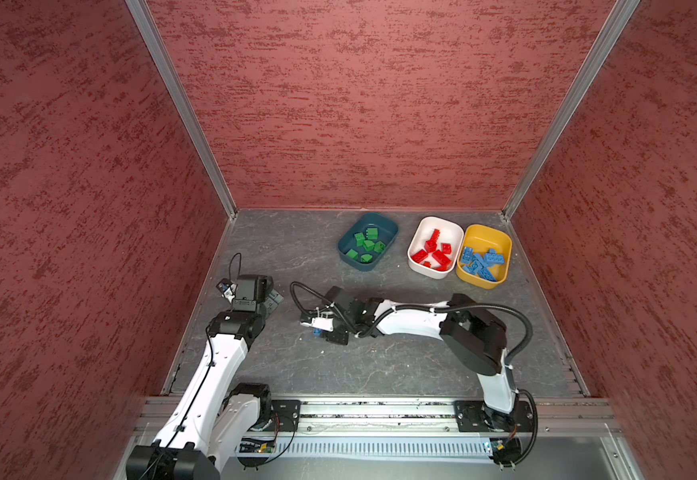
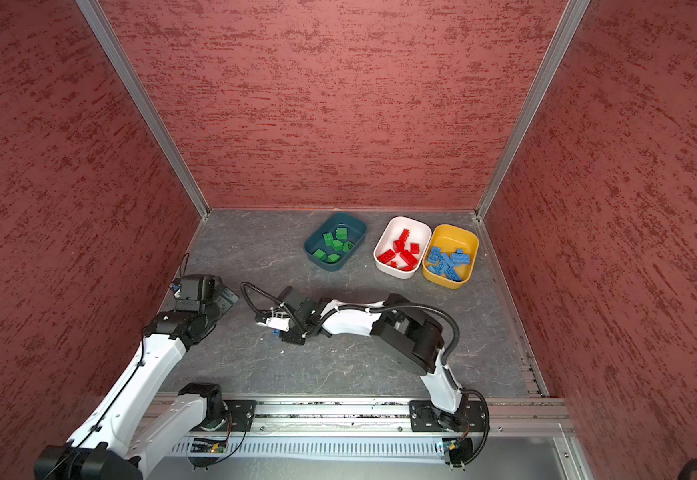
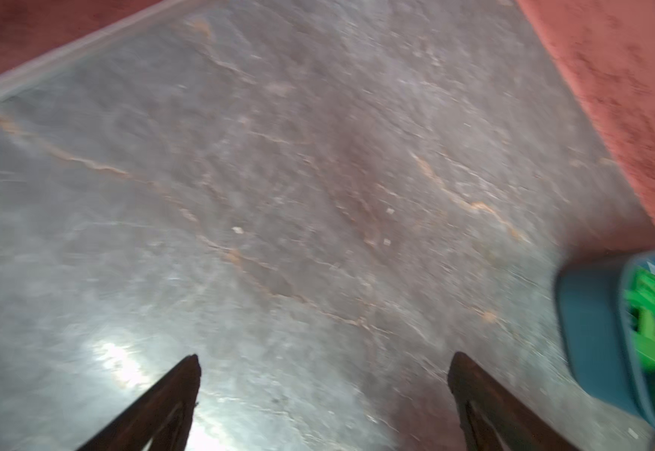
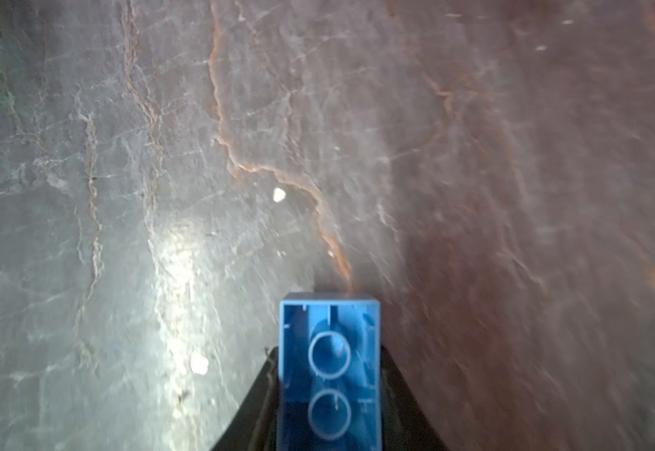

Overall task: Sort the legos into containers by color
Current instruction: 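Carry the blue brick to the yellow tub and release it with the right gripper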

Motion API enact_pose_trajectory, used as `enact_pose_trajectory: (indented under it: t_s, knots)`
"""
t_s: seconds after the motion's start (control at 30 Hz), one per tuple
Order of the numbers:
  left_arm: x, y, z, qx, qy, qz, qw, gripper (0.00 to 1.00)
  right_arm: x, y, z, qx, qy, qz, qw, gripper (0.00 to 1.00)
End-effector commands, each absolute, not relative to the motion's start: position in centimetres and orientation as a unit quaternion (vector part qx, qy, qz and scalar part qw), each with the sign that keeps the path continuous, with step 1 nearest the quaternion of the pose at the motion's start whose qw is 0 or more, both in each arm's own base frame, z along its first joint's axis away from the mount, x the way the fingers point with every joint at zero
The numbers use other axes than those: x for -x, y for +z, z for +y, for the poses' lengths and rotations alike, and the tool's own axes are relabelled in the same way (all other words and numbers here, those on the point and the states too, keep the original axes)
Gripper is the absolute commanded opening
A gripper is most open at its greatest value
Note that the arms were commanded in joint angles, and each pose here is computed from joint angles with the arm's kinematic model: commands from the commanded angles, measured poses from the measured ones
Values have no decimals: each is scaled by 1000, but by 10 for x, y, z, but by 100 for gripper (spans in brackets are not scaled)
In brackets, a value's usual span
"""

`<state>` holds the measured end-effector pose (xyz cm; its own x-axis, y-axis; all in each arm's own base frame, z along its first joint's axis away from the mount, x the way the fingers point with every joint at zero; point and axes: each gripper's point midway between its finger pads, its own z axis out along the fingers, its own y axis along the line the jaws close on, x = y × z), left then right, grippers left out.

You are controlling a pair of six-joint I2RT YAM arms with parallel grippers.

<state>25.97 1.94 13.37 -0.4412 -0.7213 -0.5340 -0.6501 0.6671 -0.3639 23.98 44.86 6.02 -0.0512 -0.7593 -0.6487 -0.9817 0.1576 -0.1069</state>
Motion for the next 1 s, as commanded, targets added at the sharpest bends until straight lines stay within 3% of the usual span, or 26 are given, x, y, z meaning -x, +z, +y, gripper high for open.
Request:
enact_pose_trajectory:
  t_s: [0.0, 0.27, 0.4, 0.6, 0.97]
  knots:
    - [-285, 143, -10, 363, -114, 851, 361, 99, -289, 123, 430, 534, 198, 717, 402, 21]
    - [-329, 155, -79, 261, -116, 884, 371, 99, -355, 163, 323, 369, 186, 779, 472, 21]
    - [-348, 175, -126, 183, -87, 888, 412, 99, -381, 186, 261, 275, 174, 794, 514, 21]
    - [-368, 192, -184, 112, -121, 883, 440, 99, -410, 205, 155, 121, 173, 817, 537, 23]
    - [-378, 200, -170, 124, -89, 877, 455, 99, -451, 163, -29, -92, 91, 879, 459, 25]
